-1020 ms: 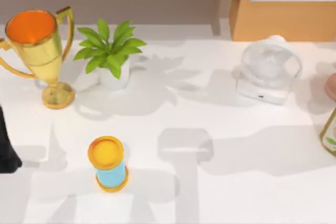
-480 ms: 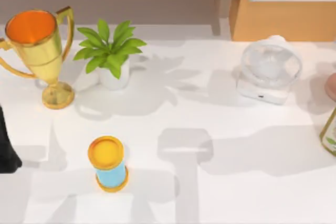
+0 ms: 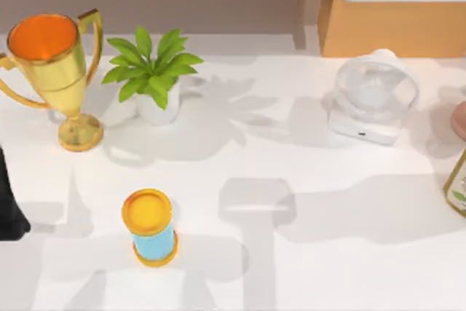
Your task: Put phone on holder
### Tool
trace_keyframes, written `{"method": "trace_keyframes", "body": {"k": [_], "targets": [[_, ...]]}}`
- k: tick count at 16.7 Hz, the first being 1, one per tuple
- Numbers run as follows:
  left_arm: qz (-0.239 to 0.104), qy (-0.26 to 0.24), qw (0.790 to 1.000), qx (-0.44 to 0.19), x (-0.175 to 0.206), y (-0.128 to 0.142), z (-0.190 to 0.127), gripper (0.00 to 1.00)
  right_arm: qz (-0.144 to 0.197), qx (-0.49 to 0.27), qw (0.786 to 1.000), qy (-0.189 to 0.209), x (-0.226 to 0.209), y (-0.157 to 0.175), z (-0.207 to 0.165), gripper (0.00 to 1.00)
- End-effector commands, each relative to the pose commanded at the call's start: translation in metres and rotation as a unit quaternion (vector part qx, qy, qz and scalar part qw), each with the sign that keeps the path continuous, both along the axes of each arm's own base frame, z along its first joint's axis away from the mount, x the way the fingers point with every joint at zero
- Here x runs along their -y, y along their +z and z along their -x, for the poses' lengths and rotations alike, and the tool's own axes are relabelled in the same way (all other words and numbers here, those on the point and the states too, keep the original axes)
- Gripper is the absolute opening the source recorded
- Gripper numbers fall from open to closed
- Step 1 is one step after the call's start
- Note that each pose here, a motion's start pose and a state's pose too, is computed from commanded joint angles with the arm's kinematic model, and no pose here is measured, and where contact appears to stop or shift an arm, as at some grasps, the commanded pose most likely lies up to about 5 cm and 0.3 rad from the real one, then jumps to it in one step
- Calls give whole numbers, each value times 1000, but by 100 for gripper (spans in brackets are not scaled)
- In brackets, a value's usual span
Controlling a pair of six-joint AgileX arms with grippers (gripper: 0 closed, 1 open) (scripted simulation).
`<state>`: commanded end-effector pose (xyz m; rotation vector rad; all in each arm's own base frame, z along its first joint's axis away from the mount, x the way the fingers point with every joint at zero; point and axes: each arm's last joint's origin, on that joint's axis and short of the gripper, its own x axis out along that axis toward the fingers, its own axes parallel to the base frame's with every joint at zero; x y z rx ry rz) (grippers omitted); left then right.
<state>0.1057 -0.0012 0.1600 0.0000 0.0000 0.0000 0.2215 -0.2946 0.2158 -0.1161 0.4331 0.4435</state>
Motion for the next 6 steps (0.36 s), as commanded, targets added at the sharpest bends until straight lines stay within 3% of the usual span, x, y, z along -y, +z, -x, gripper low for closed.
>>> {"method": "trace_keyframes", "body": {"k": [6], "targets": [[0, 0, 1000, 0, 0, 0, 0, 100, 0, 0, 1000, 0, 0, 0, 0, 100]]}}
